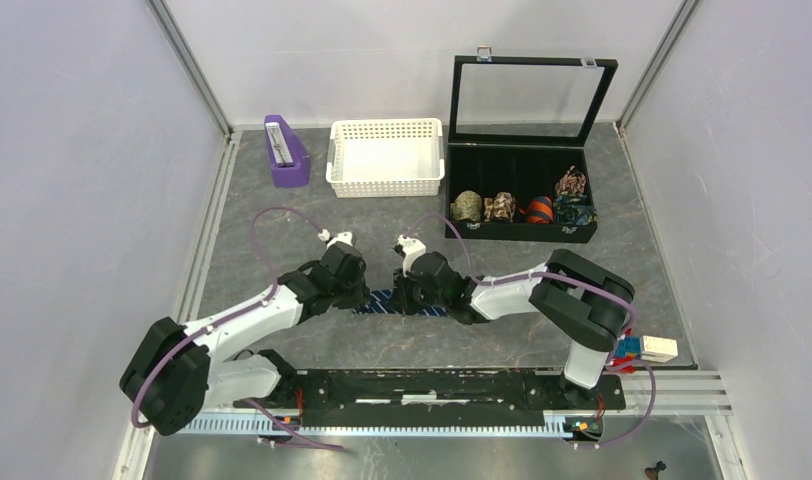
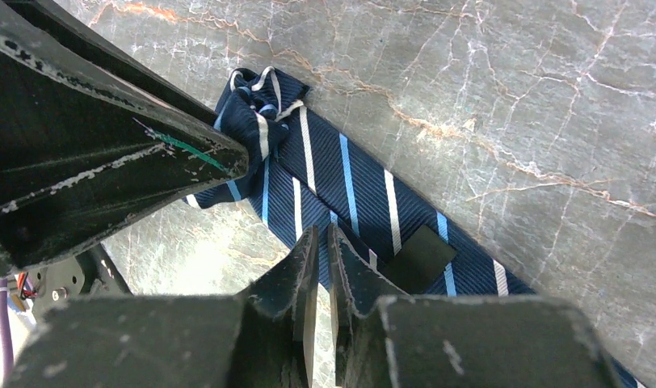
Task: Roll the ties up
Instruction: Roll the tie at the center of the board.
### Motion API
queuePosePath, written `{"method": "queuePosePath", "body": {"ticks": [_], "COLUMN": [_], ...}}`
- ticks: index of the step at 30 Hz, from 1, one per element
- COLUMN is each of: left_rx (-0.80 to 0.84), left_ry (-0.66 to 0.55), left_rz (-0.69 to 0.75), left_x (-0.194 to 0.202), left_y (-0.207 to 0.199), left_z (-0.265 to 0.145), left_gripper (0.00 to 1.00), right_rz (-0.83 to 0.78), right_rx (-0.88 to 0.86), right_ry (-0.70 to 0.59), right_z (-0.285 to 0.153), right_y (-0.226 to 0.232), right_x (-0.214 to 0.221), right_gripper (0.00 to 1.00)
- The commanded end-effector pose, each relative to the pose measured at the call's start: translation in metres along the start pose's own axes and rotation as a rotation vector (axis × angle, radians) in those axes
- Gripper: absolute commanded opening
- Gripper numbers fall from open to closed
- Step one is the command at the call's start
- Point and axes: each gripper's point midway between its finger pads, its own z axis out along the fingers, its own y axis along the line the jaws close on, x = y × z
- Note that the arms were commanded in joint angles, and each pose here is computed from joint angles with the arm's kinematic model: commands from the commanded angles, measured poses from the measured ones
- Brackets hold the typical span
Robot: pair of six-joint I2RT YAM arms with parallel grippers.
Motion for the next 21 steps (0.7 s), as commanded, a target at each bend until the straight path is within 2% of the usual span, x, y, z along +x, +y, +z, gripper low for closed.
{"method": "queuePosePath", "body": {"ticks": [1,3,21], "left_rx": [0.015,0.016,0.07], "left_ry": [-0.035,-0.033,-0.017], "left_rz": [0.036,0.041,0.032], "left_x": [-0.016,-0.016,-0.012], "left_y": [-0.013,-0.016,-0.03], "left_z": [-0.004,-0.004,0.003], "left_gripper": [0.35,0.4,0.42], "right_rz": [-0.014,-0.014,-0.013], "right_rx": [-0.001,-0.001,-0.018], "right_ry": [-0.034,-0.033,-0.063], "right_z": [0.002,0.003,-0.003], "right_y": [-0.002,-0.002,0.002], "right_x": [-0.007,-0.007,-0.017], "right_gripper": [0.14,0.15,0.14]}}
